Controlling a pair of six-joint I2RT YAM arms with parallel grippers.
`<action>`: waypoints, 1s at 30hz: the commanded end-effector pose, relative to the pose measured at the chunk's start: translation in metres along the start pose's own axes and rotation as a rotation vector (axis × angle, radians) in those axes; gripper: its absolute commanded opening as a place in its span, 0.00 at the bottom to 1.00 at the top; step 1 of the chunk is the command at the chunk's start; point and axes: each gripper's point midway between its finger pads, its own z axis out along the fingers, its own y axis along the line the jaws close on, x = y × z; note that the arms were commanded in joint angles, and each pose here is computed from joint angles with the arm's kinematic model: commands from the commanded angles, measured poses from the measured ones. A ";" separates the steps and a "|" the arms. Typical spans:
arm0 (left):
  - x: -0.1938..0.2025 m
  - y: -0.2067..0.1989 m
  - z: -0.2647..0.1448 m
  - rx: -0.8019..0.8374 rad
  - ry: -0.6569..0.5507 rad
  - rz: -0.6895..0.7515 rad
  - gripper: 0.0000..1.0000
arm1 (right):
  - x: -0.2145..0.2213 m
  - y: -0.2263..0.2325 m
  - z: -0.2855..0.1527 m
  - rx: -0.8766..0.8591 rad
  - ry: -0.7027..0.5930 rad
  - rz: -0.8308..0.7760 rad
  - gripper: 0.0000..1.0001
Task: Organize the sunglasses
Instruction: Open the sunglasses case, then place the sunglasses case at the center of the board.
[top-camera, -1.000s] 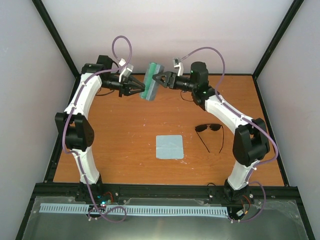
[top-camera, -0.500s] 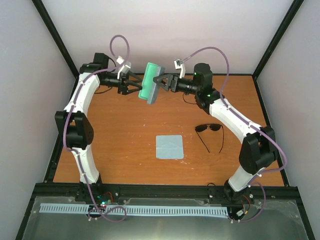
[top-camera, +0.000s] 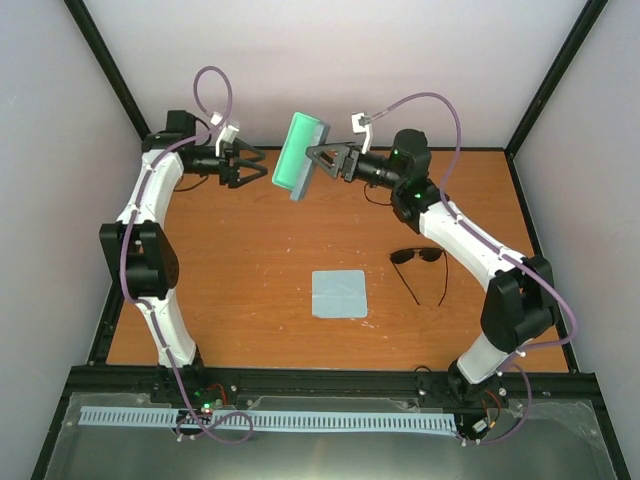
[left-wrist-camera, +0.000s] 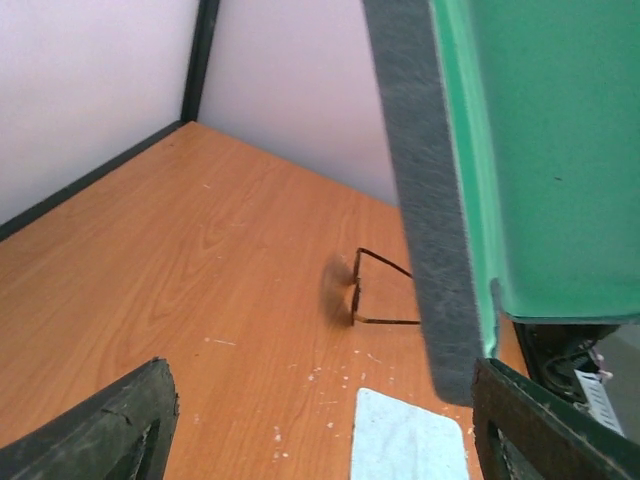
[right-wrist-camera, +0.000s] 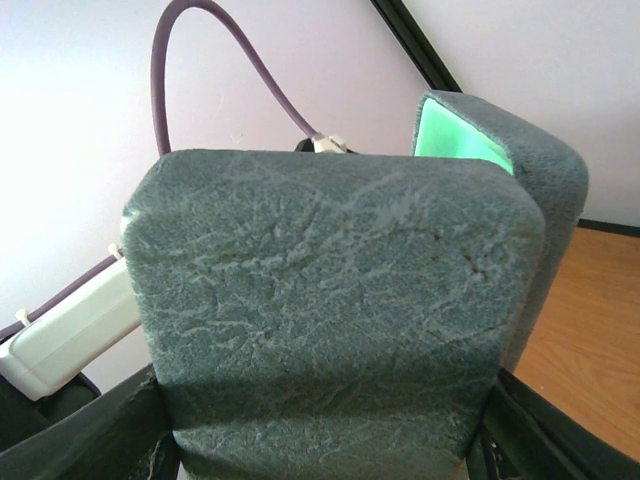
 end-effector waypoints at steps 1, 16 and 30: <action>-0.015 -0.027 0.006 0.074 -0.028 0.021 0.81 | -0.026 0.017 0.006 -0.062 -0.071 -0.065 0.03; -0.013 -0.036 0.028 0.150 -0.032 -0.016 0.72 | -0.034 0.023 0.011 -0.111 -0.088 -0.071 0.03; -0.030 -0.034 0.032 0.168 -0.057 -0.034 0.01 | -0.016 0.015 0.015 -0.119 -0.022 -0.047 0.03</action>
